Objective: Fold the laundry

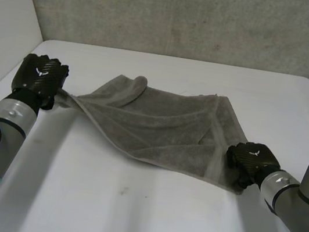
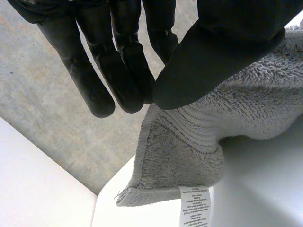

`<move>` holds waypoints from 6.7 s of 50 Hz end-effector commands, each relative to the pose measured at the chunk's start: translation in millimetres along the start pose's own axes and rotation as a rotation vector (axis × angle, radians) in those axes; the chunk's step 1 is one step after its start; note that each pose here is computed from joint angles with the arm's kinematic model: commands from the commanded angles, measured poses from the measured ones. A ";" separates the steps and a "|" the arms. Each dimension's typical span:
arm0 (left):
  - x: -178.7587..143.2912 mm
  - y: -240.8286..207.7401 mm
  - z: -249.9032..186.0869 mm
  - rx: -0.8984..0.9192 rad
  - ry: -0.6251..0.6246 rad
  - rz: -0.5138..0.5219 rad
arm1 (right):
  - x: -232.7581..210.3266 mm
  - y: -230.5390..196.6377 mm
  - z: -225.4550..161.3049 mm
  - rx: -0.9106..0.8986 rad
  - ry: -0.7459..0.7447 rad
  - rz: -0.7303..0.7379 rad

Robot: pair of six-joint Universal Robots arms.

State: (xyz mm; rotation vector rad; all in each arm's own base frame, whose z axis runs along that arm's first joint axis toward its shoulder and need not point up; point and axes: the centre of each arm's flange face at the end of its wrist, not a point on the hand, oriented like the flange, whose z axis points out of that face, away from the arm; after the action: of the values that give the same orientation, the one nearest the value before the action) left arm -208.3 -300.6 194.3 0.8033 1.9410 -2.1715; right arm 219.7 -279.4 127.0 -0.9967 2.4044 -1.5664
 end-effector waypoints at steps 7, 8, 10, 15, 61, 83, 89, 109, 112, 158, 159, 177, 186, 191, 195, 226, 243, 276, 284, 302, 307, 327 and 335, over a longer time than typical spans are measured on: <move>-1.1 0.6 0.4 -0.002 -0.003 0.000 | 1.0 1.3 4.2 -0.027 -0.009 0.013; -1.1 0.6 0.4 -0.002 -0.003 0.000 | 1.0 1.2 4.2 -0.027 -0.009 0.013; -1.1 0.6 0.4 -0.002 -0.003 0.000 | 1.1 1.2 2.9 -0.034 -0.012 0.015; -1.1 0.6 0.4 -0.002 -0.003 0.000 | 0.9 2.0 1.4 -0.050 -0.023 0.022; -0.4 0.2 -1.4 -0.010 0.000 0.004 | 17.7 -28.6 1.8 0.013 0.018 0.005; -7.1 -20.6 -118.1 -0.394 0.248 0.295 | 53.0 -64.7 -105.0 -0.305 -0.050 -0.166; -6.9 -26.1 -128.2 -0.369 0.253 0.346 | 52.2 -60.4 -109.3 -0.340 -0.073 -0.161; 12.1 9.1 -130.9 -0.590 0.445 0.396 | 40.4 -26.5 -106.8 -0.499 -0.161 -0.218; 6.2 -4.4 -134.8 -0.555 0.420 0.403 | 39.1 -31.0 -117.2 -0.496 -0.182 -0.263; 45.5 47.3 103.7 -0.050 0.122 0.458 | 66.5 -58.9 66.4 -0.081 0.182 -0.262; 46.9 50.1 107.3 -0.047 0.121 0.456 | 67.7 -58.3 71.3 -0.068 0.192 -0.264; 74.6 53.3 116.3 0.009 0.145 0.470 | 74.2 -69.4 84.2 -0.036 0.309 -0.264; 46.5 0.9 105.3 0.074 0.079 0.460 | 93.1 -150.8 22.1 0.246 0.360 -0.125; 28.7 -25.4 87.4 0.094 0.052 0.445 | 83.9 -160.7 -7.2 0.303 0.274 -0.093; 15.4 -44.4 63.1 0.102 0.042 0.355 | 77.0 -140.9 -18.2 0.247 0.219 -0.071; -4.7 -15.6 7.2 -0.054 0.045 -0.117 | 54.9 3.3 -5.4 -0.016 0.103 0.062; -5.5 -11.5 6.0 -0.064 0.041 -0.118 | 69.4 22.0 6.8 -0.085 0.144 -0.041; -4.5 -14.9 2.0 -0.057 0.044 -0.116 | -151.9 -116.4 -18.1 0.542 -0.213 -0.579; 0.5 -12.0 -2.8 -0.071 0.059 -0.118 | -221.0 -66.0 -13.4 0.480 -0.411 -0.633; 20.3 -21.4 -11.9 -0.048 0.118 -0.117 | -57.5 -81.5 -21.9 0.146 -0.137 0.061; 22.6 -21.5 -12.4 -0.047 0.124 -0.117 | -35.0 -36.5 -21.4 -0.010 -0.133 0.113; 117.3 -88.3 -30.5 0.102 0.435 -0.427 | -21.9 -8.0 -24.1 -0.005 -0.088 0.083; 160.8 -56.1 -23.6 -0.005 0.516 -0.409 | -22.6 -6.1 -24.7 0.030 -0.056 0.064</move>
State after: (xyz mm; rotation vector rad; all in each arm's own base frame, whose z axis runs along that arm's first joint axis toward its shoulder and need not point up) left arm -348.8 -225.0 202.6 1.0802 2.4648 -2.4668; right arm 230.2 -249.9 139.8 -0.9365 2.3477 -1.4960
